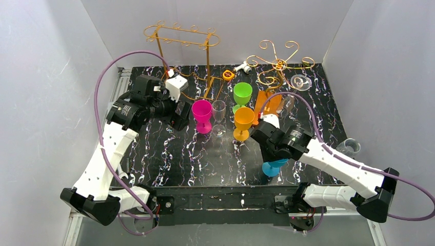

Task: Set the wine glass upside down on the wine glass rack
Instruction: Pick up the wine glass at the center of the board, then turn the wine glass upside down at the wine rack.

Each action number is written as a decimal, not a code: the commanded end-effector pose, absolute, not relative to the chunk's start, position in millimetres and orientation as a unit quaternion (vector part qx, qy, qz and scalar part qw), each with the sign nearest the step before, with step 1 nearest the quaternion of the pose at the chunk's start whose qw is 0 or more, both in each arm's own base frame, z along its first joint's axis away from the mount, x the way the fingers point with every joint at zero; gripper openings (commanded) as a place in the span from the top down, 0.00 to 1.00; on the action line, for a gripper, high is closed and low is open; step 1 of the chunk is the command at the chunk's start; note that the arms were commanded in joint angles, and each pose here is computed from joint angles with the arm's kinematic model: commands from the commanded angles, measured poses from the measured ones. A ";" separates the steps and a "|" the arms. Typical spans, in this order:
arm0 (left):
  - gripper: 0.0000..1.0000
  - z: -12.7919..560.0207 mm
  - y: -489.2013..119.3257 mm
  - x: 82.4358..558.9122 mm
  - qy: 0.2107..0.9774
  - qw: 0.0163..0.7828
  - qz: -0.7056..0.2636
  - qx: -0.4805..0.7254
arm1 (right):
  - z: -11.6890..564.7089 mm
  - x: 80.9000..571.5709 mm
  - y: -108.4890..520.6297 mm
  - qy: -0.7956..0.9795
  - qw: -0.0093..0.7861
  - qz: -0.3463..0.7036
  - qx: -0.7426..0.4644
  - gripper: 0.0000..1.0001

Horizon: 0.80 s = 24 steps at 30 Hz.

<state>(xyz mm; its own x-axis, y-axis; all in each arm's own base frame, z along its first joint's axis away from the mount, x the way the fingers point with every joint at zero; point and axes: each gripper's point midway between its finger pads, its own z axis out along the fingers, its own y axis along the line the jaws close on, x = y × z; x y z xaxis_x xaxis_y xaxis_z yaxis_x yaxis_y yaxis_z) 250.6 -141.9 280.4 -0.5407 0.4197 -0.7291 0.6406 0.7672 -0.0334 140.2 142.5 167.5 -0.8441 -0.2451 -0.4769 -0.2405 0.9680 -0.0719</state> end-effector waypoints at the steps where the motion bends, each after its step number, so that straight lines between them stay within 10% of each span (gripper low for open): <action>1: 0.02 297.1 -148.7 244.4 0.864 0.374 -0.180 0.286 | 162.6 147.4 153.2 0.956 0.267 0.013 -0.122 0.64; 6: 0.02 298.8 -157.3 235.3 0.864 0.364 -0.215 0.273 | 193.7 160.0 172.7 0.947 0.292 0.040 -0.131 0.99; 24: 0.02 339.4 -203.1 197.9 0.793 0.347 -0.375 0.332 | 432.1 146.2 300.3 0.800 0.373 0.395 -0.256 0.99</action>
<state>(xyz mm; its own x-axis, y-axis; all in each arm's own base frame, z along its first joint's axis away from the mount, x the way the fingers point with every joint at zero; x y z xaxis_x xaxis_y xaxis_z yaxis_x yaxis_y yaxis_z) 205.9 -192.9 316.7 -0.5715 0.2854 -0.7694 0.7434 0.5771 -0.3381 147.2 270.7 394.9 -0.6593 -0.1728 -0.7317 -0.6128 0.6873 0.3899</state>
